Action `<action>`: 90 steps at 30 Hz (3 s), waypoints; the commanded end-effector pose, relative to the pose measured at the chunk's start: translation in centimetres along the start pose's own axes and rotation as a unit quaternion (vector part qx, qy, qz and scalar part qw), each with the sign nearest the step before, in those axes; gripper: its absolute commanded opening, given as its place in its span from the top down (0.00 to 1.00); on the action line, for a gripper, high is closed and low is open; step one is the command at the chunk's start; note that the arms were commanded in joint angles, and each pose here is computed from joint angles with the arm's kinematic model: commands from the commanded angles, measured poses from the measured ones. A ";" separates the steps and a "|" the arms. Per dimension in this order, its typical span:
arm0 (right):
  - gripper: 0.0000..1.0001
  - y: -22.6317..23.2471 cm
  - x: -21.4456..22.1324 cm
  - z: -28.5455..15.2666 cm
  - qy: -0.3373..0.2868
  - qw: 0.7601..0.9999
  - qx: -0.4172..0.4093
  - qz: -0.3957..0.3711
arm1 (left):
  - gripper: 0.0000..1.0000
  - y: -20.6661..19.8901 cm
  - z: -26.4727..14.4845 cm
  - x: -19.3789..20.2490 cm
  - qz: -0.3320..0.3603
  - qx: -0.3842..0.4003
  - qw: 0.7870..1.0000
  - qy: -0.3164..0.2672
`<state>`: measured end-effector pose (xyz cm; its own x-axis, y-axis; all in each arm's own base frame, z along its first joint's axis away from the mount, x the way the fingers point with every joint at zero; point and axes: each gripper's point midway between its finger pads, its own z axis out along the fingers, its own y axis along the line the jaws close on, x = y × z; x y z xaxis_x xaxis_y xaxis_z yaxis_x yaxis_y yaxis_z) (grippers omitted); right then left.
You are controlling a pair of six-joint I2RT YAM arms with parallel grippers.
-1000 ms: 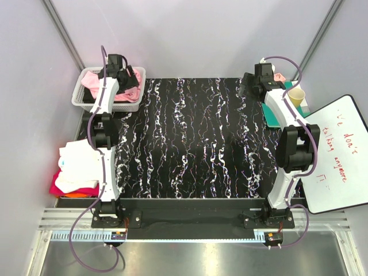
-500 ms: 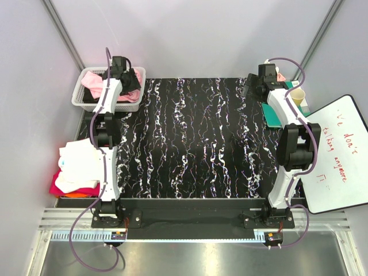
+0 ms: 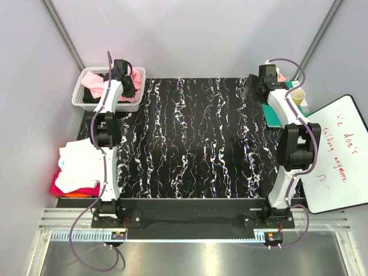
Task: Fold and stack the t-shirts
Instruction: Grab crumpled tshirt from bin with the left arm, then move the tshirt to the center of the board
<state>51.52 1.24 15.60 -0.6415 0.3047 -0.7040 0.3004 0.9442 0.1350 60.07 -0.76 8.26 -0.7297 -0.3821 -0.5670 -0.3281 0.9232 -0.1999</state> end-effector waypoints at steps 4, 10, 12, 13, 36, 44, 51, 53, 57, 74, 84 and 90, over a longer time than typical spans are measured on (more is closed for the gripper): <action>0.00 0.2 -0.9 -1.5 -0.018 1.000 -0.015 0.009 | 1.00 -1.0 -7.4 -5.6 0.009 0.012 0.996 -0.086; 0.00 0.0 -0.5 -1.8 -0.016 1.000 -0.017 0.010 | 1.00 -2.9 -17.5 -11.3 0.020 0.055 0.980 -0.189; 0.00 0.1 -0.3 -1.8 -0.013 1.000 -0.018 0.011 | 1.00 -3.7 -21.3 -12.7 0.024 0.076 0.971 -0.223; 0.00 0.0 -0.3 -1.9 -0.014 1.000 -0.019 0.011 | 1.00 -3.9 -22.7 -13.2 0.027 0.083 0.968 -0.235; 0.00 -0.9 -1.4 -5.5 -0.047 0.999 -0.013 0.010 | 1.00 -26.9 -43.7 2.9 0.183 0.455 0.853 -0.179; 0.00 -3.8 -1.6 -7.2 -0.065 0.997 0.026 0.022 | 1.00 -33.0 -54.5 10.6 0.219 0.620 0.745 -0.116; 0.00 -4.1 -1.5 -7.6 -0.068 0.997 0.028 0.021 | 1.00 -25.3 -47.3 8.9 0.137 0.443 0.874 -0.143; 0.00 -4.2 -1.5 -7.7 -0.069 0.997 0.029 0.019 | 1.00 -21.5 -43.2 8.6 0.091 0.380 0.912 -0.123; 0.00 -3.9 -1.3 -7.7 -0.065 0.998 0.020 0.019 | 1.00 -15.1 -35.2 10.9 0.042 0.276 0.959 -0.037; 0.00 5.1 6.6 -8.4 0.064 0.986 -0.140 -0.062 | 0.39 0.3 -19.1 23.9 0.005 -0.021 0.952 0.306; 0.05 12.4 10.9 -7.9 0.147 0.960 -0.218 -0.094 | 0.04 -5.0 -24.6 14.5 0.128 0.027 0.983 0.128; 0.10 15.0 10.5 -6.2 0.163 0.957 -0.218 -0.099 | 0.03 -11.6 -22.8 15.1 0.164 0.109 0.970 0.143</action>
<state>43.81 17.43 13.01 -0.8672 0.0743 -0.4924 -0.0996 0.9430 0.3176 37.59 -15.30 21.47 -0.9083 -0.1140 -0.4026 -0.0334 0.9788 -0.2019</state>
